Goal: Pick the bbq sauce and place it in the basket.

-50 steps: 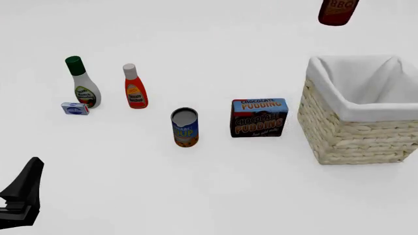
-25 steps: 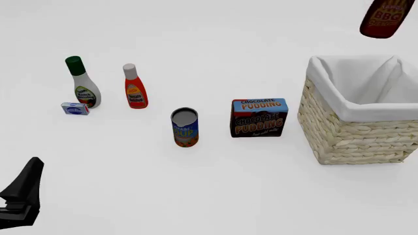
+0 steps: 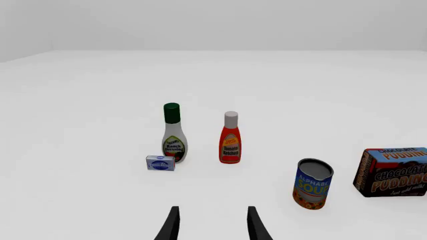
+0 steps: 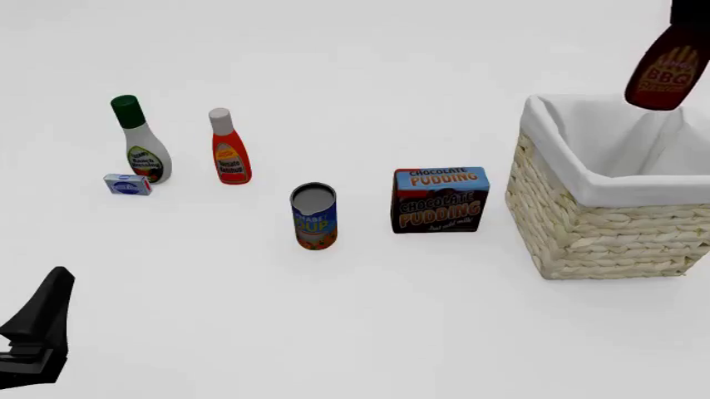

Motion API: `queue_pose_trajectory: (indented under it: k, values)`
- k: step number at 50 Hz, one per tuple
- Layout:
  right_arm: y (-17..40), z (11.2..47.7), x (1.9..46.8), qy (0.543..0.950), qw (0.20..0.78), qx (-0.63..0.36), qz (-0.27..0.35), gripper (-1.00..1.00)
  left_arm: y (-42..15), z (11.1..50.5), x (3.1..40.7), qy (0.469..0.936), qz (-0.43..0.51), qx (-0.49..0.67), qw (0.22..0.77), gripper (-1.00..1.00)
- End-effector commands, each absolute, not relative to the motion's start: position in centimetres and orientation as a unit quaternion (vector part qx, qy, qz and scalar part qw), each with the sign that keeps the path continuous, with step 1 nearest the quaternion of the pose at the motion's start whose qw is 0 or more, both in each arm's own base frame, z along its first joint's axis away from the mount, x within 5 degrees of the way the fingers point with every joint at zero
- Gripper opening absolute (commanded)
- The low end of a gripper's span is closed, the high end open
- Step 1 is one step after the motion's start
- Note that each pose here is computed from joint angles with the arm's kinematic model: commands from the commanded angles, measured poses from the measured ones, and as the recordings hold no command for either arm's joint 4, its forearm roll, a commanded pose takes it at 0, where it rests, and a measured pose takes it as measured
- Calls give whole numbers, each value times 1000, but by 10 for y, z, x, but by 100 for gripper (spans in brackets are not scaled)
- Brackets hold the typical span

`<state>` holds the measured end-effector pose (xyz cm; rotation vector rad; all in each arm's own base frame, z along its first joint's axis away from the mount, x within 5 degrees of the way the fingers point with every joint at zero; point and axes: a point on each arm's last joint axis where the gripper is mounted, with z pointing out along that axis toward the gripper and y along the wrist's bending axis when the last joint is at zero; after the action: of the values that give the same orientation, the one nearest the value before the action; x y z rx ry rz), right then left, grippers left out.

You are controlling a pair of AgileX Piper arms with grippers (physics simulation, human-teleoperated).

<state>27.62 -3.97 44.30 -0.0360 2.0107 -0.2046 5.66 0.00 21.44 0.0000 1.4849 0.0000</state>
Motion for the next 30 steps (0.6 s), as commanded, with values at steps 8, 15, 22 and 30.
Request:
queue_pose_trajectory:
  k: [8, 15, 22, 30]
  values:
    - [-49, 401, 288, 856, 509, 4, -83, -100, 0, 214, 57, 676, 0, 0, 737, 100]
    - [-47, 386, 298, 862, 500, 1, -78, -100, 0, 214, 57, 676, 0, 0, 737, 100]
    - [-47, 373, 305, 867, 493, 3, -74, -100, 0, 214, 57, 676, 0, 0, 737, 100]
    - [-47, 360, 312, 871, 485, 0, -73, -100, 0, 214, 57, 676, 0, 0, 737, 100]
